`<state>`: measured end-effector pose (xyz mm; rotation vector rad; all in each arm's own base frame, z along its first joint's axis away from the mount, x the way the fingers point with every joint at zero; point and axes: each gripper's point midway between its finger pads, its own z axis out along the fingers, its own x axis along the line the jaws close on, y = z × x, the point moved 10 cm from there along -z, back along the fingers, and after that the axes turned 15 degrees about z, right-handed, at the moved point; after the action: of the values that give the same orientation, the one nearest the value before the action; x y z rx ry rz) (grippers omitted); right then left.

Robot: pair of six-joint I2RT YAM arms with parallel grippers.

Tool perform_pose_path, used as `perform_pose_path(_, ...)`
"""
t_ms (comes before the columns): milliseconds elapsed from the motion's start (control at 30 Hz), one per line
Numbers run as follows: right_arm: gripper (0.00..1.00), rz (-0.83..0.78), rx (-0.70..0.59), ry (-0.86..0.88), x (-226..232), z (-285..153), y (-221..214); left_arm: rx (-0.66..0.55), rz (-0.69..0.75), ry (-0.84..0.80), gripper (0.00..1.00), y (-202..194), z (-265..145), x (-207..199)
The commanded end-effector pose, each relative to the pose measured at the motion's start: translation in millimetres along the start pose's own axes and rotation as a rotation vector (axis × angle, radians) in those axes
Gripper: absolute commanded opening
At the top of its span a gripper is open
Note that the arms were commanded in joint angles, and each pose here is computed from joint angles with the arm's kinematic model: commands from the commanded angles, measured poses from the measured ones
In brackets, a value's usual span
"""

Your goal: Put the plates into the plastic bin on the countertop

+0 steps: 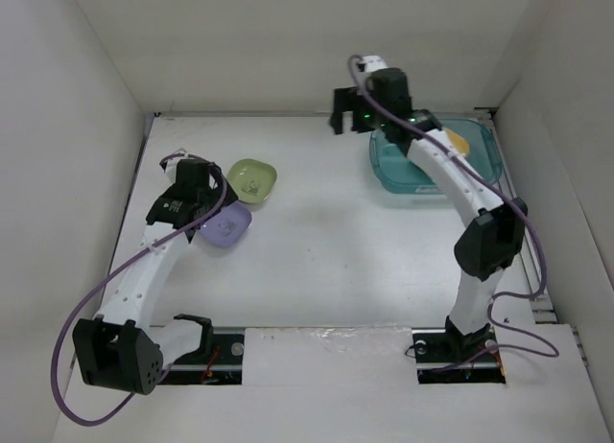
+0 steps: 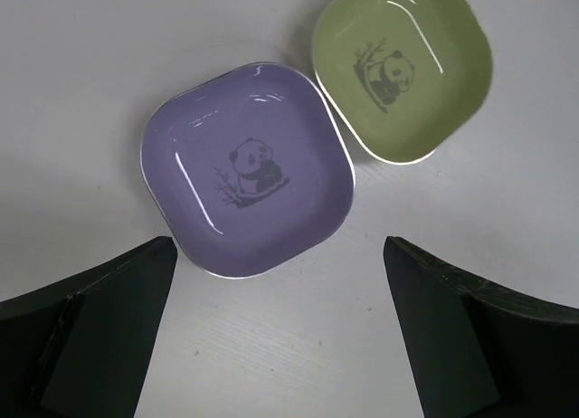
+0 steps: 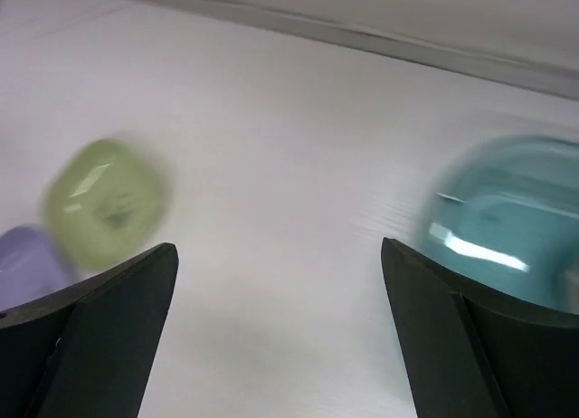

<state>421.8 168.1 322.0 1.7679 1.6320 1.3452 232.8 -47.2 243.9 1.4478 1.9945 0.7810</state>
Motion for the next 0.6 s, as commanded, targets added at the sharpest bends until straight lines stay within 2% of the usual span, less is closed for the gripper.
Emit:
perform_pose_path(0, 1.0, -0.073, 0.072, 0.217, 77, 20, -40, 0.001, -0.113, 0.107, 1.0, 4, -3, 4)
perform_pose_path(33, 0.99, -0.084, 0.102, 0.239, 97, 25, -58, 0.037, -0.13, 0.126, 1.0, -7, 2, 6)
perform_pose_path(133, 0.97, -0.054, 0.159, 0.239, 127, 53, -93, 0.048, -0.161, 0.073, 1.0, -28, 5, 8)
perform_pose_path(167, 0.97, -0.045, 0.145, 0.244, 136, 56, -92, 0.05, -0.172, 0.059, 1.0, -32, 9, 7)
perform_pose_path(333, 0.95, -0.039, 0.218, 0.21, 149, 93, -135, 0.08, -0.168, 0.04, 1.0, -41, 13, 6)
perform_pose_path(400, 0.95, -0.039, 0.218, 0.21, 150, 103, -138, 0.076, -0.16, 0.023, 1.0, -40, 13, 5)
perform_pose_path(433, 0.95, -0.042, 0.267, 0.185, 148, 115, -158, 0.081, -0.16, 0.012, 1.0, -41, 13, 4)
perform_pose_path(567, 0.94, -0.041, 0.324, 0.155, 141, 137, -183, 0.079, -0.154, -0.012, 1.0, -43, 17, 3)
